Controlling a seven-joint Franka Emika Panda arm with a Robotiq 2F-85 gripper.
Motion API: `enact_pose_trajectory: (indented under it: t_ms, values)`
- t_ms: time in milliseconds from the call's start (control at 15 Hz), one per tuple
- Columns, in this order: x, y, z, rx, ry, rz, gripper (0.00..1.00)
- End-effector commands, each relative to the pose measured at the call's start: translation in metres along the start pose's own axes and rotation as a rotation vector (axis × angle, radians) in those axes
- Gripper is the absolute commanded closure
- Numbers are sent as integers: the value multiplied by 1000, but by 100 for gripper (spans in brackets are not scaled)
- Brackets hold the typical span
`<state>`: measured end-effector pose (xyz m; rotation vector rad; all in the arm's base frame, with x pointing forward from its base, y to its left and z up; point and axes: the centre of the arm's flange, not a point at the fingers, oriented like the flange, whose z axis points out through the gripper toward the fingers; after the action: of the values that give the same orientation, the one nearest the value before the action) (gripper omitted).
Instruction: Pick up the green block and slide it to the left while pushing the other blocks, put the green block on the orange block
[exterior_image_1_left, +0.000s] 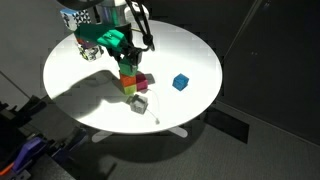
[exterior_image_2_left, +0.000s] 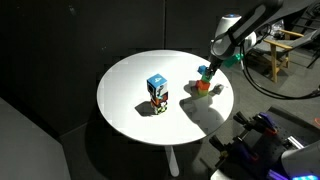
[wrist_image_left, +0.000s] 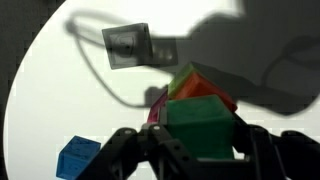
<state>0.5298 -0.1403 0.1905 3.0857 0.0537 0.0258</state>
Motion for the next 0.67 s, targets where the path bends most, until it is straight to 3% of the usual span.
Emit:
enact_pose_trajectory:
  t_ms: [0, 400, 467, 533, 600]
  values:
    - [14, 6, 4, 30, -6, -27, 68]
    - [21, 7, 11, 46, -24, -36, 68]
    - [21, 7, 11, 45, -29, -34, 29]
    - [21, 8, 11, 44, -32, -33, 16]
    - [21, 8, 11, 43, -32, -32, 11]
